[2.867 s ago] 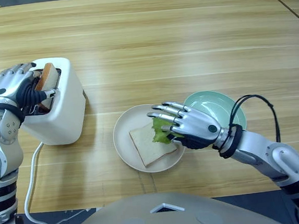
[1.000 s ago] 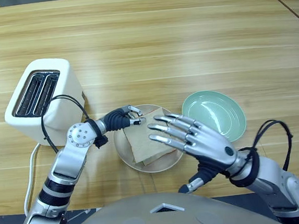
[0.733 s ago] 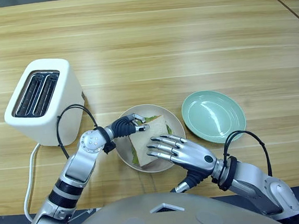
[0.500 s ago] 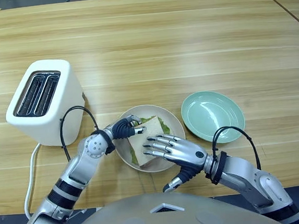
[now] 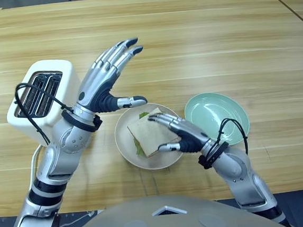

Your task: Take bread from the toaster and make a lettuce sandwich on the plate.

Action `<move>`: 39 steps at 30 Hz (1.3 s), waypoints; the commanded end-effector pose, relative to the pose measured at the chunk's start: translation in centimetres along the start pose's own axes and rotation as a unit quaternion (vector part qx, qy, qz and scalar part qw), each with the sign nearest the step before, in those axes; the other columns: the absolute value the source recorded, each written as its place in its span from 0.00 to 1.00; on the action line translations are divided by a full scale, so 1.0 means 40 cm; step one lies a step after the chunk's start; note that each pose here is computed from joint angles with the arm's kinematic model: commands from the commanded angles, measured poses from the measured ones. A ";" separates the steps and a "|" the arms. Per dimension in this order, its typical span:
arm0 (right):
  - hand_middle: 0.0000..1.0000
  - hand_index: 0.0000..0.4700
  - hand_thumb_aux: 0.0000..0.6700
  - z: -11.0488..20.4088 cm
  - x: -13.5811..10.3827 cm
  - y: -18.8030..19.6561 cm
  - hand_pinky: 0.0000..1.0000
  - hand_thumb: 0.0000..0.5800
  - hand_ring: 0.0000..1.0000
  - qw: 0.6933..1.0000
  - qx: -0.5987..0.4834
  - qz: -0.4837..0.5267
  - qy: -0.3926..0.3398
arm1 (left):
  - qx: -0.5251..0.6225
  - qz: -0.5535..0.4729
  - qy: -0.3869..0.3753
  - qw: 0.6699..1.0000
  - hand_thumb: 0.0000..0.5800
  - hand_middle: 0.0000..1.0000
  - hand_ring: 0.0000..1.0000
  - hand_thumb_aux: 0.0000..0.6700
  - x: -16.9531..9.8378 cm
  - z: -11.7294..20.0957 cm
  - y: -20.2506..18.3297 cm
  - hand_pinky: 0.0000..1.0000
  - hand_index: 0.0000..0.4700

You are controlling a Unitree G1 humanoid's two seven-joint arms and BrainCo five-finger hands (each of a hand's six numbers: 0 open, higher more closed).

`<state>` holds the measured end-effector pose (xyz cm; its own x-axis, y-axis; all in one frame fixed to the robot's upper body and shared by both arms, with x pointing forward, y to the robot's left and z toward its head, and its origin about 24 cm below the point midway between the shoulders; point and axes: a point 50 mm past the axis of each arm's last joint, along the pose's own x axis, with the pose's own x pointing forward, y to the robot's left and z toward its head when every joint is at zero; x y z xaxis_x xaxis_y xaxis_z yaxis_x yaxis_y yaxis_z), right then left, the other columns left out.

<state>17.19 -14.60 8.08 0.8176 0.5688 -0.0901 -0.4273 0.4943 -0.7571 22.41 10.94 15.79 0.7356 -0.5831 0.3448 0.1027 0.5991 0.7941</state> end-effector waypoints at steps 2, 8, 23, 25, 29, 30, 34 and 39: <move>1.00 1.00 1.00 0.021 -0.036 -0.090 1.00 1.00 1.00 0.977 0.202 -0.061 -0.033 | -0.247 -0.104 0.015 0.963 1.00 1.00 1.00 1.00 -0.096 -0.005 0.018 1.00 1.00; 1.00 1.00 1.00 0.042 -0.146 -0.079 1.00 1.00 1.00 0.985 0.132 0.105 -0.025 | -0.206 -0.322 0.069 0.922 1.00 1.00 1.00 1.00 -0.230 -0.008 0.014 1.00 1.00; 1.00 1.00 1.00 -0.010 -0.200 0.146 1.00 1.00 1.00 0.923 -0.140 0.356 0.047 | 0.048 -0.531 0.095 0.841 1.00 1.00 1.00 1.00 -0.311 -0.030 -0.216 1.00 1.00; 1.00 1.00 1.00 -0.011 -0.182 0.172 1.00 1.00 1.00 0.922 -0.145 0.356 0.042 | 0.053 -0.537 0.083 0.838 1.00 1.00 1.00 1.00 -0.303 -0.025 -0.258 1.00 1.00; 1.00 1.00 1.00 -0.028 -0.121 0.211 1.00 1.00 1.00 0.933 -0.147 0.326 0.047 | 0.062 -0.521 0.078 0.848 1.00 1.00 1.00 1.00 -0.257 -0.029 -0.334 1.00 1.00; 1.00 1.00 1.00 -0.036 -0.097 0.214 1.00 1.00 1.00 0.937 -0.151 0.313 0.048 | 0.073 -0.510 0.083 0.853 1.00 1.00 1.00 1.00 -0.237 -0.036 -0.343 1.00 1.00; 1.00 1.00 1.00 -0.084 0.053 0.184 1.00 1.00 1.00 0.955 -0.182 0.226 0.070 | 0.144 -0.441 0.127 0.877 1.00 1.00 1.00 1.00 -0.131 -0.095 -0.339 1.00 1.00; 1.00 1.00 1.00 -0.135 0.222 0.101 1.00 1.00 1.00 0.953 -0.259 0.099 0.119 | 0.226 -0.348 0.186 0.891 1.00 1.00 1.00 1.00 -0.030 -0.164 -0.300 1.00 1.00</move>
<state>21.77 -10.38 1.25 0.7505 0.5444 -0.3747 -0.4487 0.0036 -0.8937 22.81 7.17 2.55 0.6979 -0.5498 -0.4591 0.4455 -0.1688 0.8793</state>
